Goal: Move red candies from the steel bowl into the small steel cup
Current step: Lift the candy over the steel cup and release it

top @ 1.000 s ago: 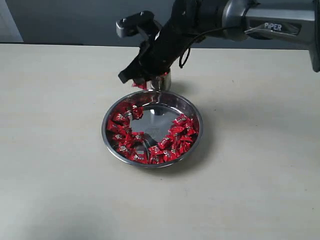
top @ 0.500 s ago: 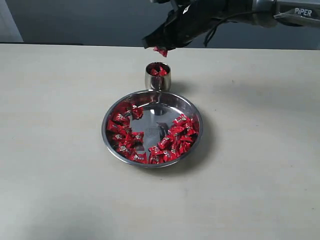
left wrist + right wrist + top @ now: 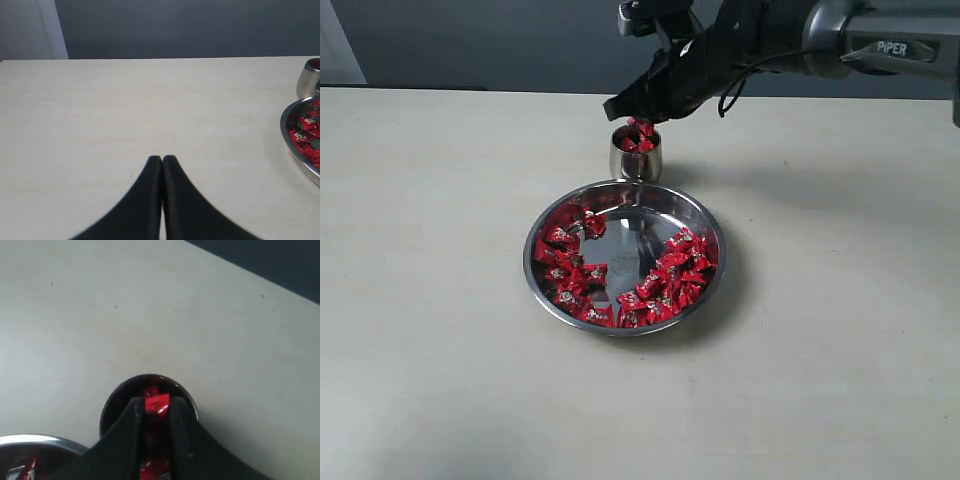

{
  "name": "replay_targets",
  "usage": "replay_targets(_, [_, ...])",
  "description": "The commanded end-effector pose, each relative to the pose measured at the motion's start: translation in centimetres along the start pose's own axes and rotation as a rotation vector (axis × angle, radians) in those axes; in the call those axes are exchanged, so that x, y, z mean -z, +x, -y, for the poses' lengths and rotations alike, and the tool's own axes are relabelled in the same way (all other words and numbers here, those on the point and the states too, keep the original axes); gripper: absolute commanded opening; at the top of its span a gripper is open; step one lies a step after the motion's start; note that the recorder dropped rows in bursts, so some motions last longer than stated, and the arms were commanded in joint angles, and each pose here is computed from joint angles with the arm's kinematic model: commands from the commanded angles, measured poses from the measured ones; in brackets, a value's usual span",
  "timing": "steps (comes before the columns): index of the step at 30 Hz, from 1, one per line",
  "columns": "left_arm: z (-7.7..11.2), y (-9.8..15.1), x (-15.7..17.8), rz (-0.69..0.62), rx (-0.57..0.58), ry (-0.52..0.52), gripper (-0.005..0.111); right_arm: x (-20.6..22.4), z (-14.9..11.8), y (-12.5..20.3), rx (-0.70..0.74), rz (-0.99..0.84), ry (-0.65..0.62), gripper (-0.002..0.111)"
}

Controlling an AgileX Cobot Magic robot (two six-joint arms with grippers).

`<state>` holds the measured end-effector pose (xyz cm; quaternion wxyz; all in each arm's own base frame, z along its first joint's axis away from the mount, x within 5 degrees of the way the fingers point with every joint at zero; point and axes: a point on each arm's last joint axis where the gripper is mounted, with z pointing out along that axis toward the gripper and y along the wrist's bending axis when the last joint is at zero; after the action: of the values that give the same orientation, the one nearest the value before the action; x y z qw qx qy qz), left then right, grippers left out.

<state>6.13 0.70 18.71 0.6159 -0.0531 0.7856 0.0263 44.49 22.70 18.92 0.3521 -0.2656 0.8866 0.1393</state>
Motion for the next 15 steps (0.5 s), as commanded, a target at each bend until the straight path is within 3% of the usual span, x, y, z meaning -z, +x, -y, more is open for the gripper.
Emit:
replay_targets(1, [0.0, 0.0, 0.0, 0.008, -0.003, 0.004, 0.0, 0.1, 0.3, -0.2, 0.0, 0.017, 0.01, 0.029])
replay_targets(4, [0.0, 0.0, 0.0, 0.008, -0.003, 0.004, 0.0, 0.1, 0.3, -0.2, 0.0, 0.021, 0.012, 0.037])
replay_targets(11, [0.0, 0.0, 0.0, 0.008, -0.003, 0.004, 0.0, 0.2, 0.1, 0.0, -0.007, -0.002, -0.003, 0.037])
replay_targets(15, [0.0, 0.0, 0.0, 0.008, -0.003, 0.004, 0.0, 0.5, -1.2, 0.5, -0.065, -0.089, -0.102, 0.037])
